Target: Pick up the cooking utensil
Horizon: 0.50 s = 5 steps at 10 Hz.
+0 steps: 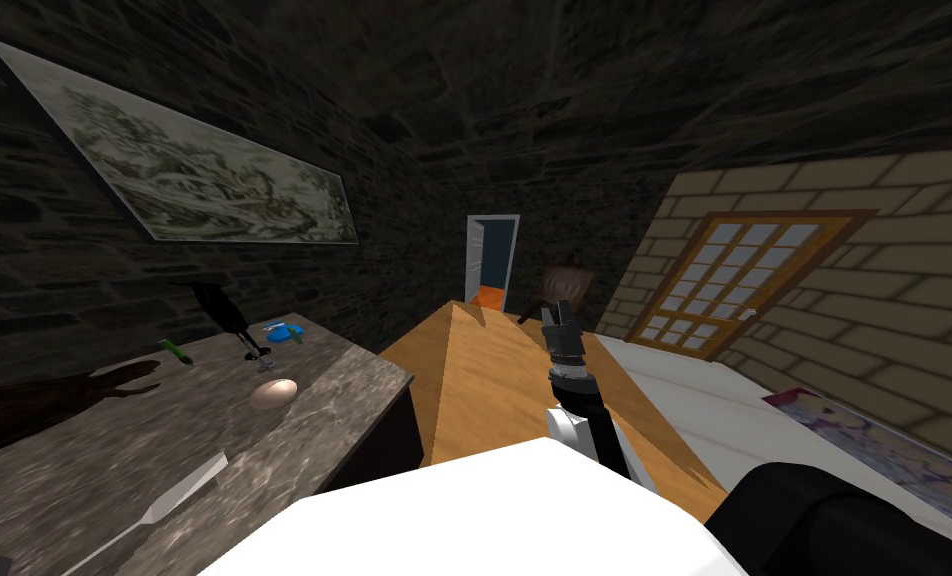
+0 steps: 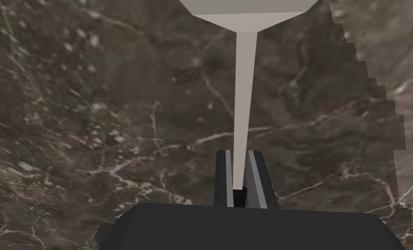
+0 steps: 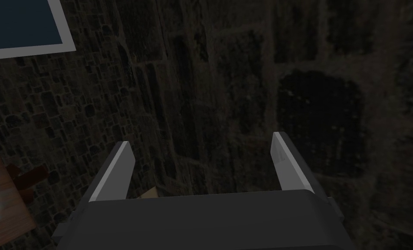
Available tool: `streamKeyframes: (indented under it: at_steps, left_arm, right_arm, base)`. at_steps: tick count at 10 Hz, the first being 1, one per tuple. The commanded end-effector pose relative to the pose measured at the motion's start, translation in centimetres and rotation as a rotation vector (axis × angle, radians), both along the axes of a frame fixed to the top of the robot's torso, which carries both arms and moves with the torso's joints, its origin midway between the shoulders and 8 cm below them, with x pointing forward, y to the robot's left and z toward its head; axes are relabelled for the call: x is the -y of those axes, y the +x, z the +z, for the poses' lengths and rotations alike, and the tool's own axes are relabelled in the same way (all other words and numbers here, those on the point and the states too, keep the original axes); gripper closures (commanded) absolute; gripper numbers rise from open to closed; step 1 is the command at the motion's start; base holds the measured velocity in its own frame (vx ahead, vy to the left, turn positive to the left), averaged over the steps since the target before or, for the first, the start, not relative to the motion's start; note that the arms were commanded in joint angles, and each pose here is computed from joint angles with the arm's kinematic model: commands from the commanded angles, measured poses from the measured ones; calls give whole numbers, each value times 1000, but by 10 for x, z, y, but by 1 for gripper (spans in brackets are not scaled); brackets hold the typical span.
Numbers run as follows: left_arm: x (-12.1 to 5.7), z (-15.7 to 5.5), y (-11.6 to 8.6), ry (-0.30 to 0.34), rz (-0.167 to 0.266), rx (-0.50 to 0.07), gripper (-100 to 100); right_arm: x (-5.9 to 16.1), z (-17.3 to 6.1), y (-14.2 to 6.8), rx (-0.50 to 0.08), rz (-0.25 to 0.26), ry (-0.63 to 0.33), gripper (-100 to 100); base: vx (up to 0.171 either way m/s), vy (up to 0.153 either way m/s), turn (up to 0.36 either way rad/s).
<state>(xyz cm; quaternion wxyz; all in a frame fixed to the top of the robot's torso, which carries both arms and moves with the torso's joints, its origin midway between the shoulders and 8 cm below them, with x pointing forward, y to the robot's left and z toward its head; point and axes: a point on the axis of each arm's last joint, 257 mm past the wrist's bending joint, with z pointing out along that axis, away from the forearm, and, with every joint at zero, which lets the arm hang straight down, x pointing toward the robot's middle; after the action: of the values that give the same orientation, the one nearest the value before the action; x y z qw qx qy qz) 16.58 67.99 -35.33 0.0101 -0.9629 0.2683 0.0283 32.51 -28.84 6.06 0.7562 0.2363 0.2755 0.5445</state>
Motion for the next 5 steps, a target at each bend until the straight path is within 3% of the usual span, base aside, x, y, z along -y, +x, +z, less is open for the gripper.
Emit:
streamKeyframes:
  at_steps: [1, 2, 4, 5]
  left_arm:
    - [0, 0, 0, 0, 0, 0, 0]
    - [-5, 15, -1, -1, 0, -3, 100]
    - [-6, 14, 0, 1, -1, -1, 100]
    - [-6, 15, 0, 0, -1, -2, 0]
  right_arm:
    - [0, 0, 0, 0, 0, 0, 0]
    - [0, 0, 0, 0, 0, 0, 0]
    - [0, 0, 0, 0, 0, 0, 0]
    - [0, 0, 0, 0, 0, 0, 0]
  base:
    - [0, 0, 0]
    - [5, 0, 19]
    - [2, 1, 6]
    - [0, 0, 0]
